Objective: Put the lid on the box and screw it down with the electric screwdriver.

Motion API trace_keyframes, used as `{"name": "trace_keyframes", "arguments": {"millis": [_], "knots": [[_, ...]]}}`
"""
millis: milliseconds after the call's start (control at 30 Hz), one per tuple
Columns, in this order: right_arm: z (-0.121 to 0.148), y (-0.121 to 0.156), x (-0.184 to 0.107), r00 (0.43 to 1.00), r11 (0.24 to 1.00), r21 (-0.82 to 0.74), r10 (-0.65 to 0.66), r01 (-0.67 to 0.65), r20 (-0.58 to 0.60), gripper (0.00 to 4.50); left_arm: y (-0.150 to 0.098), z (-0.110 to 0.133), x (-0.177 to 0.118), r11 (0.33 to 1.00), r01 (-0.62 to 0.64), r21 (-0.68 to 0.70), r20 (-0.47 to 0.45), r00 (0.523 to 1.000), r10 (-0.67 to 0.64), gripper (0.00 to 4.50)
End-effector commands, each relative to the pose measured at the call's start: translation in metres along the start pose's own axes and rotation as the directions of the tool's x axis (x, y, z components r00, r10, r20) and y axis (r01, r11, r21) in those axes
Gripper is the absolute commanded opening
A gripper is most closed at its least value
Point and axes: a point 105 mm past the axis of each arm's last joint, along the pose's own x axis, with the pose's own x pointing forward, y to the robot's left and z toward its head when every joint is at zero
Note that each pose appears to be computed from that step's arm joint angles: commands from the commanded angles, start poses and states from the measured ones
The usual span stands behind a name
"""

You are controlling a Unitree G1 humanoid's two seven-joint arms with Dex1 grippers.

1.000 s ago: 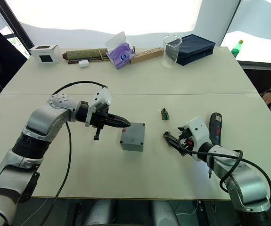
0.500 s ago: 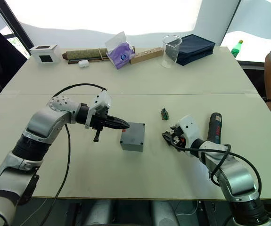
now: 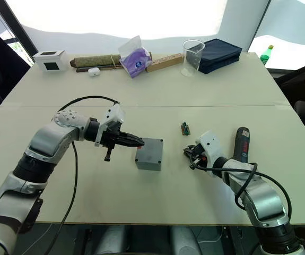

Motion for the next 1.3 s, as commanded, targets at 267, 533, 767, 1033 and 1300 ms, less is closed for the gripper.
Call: {"name": "trace_keyframes", "arguments": {"millis": [267,533,767,1033,1300], "knots": [[0.019,0.004,-0.004,0.997,1.0,-0.024,0.007,-0.005,0.073,0.87,-0.002,0.003,-0.001,0.999,0.003,0.038,-0.002,1.0,-0.003,0.0],[0.016,0.002,-0.004,0.998,1.0,-0.023,0.001,0.0,0.064,0.14,-0.002,0.001,-0.002,0.999,0.001,0.036,-0.005,1.0,-0.001,0.0],[0.018,0.0,-0.007,0.998,0.999,-0.038,-0.007,0.01,0.069,0.06,0.001,0.001,-0.006,1.0,-0.02,0.017,0.006,1.0,0.02,0.0],[0.048,-0.004,-0.022,0.991,0.996,-0.083,-0.018,0.029,0.13,0.06,0.009,0.002,-0.013,0.999,-0.05,-0.004,0.018,0.999,0.05,0.0],[0.092,0.019,-0.022,0.967,0.994,-0.097,0.075,-0.053,0.244,0.06,0.014,0.0,-0.022,0.997,-0.075,-0.034,0.023,0.997,0.076,0.0]]}}
